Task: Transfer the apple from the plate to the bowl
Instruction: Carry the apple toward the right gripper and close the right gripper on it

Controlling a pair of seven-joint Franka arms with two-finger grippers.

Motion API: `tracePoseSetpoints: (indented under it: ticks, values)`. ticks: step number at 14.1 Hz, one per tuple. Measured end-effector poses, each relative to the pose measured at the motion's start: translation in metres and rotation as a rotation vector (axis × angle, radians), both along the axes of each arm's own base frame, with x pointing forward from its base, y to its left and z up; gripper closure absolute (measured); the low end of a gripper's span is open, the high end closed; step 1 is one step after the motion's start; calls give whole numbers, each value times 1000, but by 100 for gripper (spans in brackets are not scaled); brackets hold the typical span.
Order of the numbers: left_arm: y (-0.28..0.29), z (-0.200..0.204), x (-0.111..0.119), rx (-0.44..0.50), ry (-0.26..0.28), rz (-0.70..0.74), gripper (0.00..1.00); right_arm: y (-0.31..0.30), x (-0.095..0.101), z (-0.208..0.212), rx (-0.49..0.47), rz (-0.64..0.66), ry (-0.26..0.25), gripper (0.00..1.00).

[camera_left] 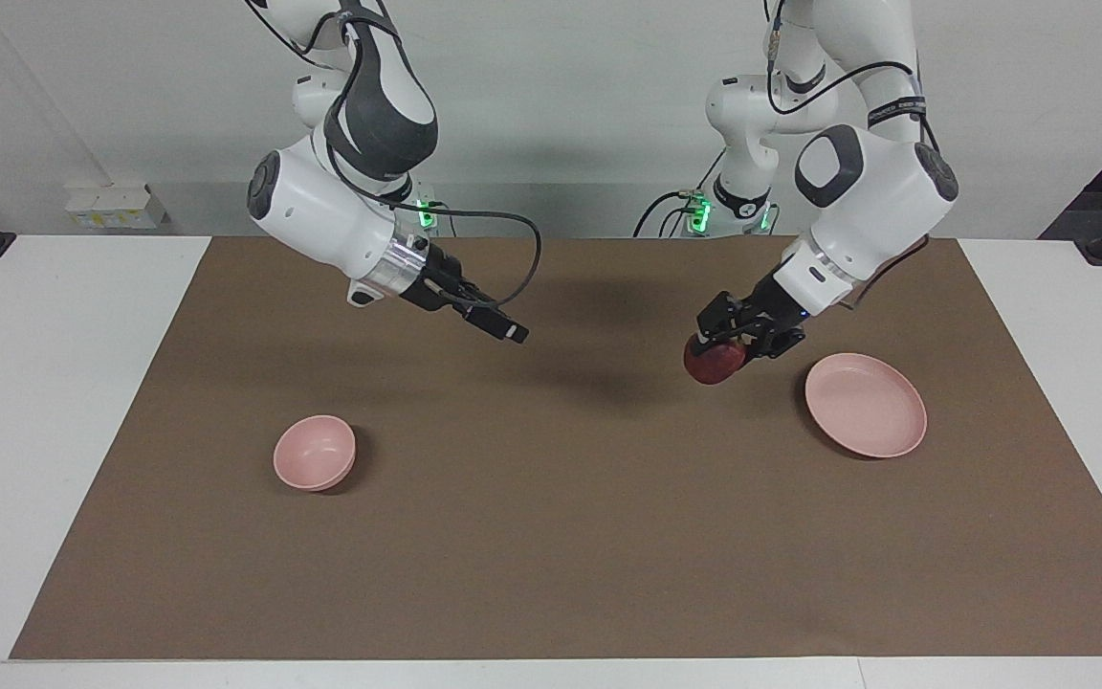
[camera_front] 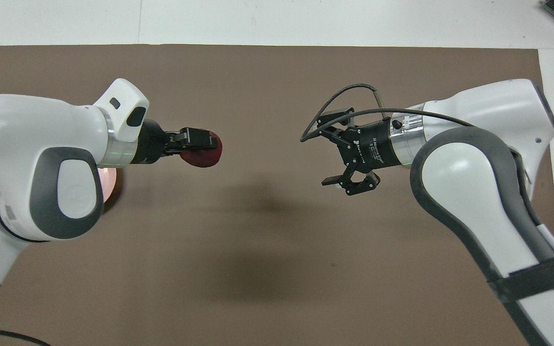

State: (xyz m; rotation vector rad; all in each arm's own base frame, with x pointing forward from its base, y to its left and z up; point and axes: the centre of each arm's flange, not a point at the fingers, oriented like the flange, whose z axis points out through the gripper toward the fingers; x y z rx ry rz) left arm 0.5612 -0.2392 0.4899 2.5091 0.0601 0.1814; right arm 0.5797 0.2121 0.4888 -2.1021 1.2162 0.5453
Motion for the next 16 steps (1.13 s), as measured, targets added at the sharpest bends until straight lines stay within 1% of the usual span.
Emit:
tracePoseSetpoints:
  ticks: [3,5,7,10,13,16]
  values:
    - [-55,12,-14,-98,-50,98,23,10,-13,-11,15,-62,40,0]
    - [-71,15,-21,-151,-63,136,23,7,-22,-22,39,-89,75,0]
    - [-82,14,-27,-184,-83,169,23,-2,-28,-27,72,-125,106,0]
    - [-96,9,-39,-199,-75,170,23,-21,-31,-29,114,-181,131,0]
    - [-104,4,-51,-207,-54,165,23,-45,-26,-28,121,-219,129,0]
    - [-111,5,-61,-205,-54,150,23,-53,-24,-33,120,-236,137,0]
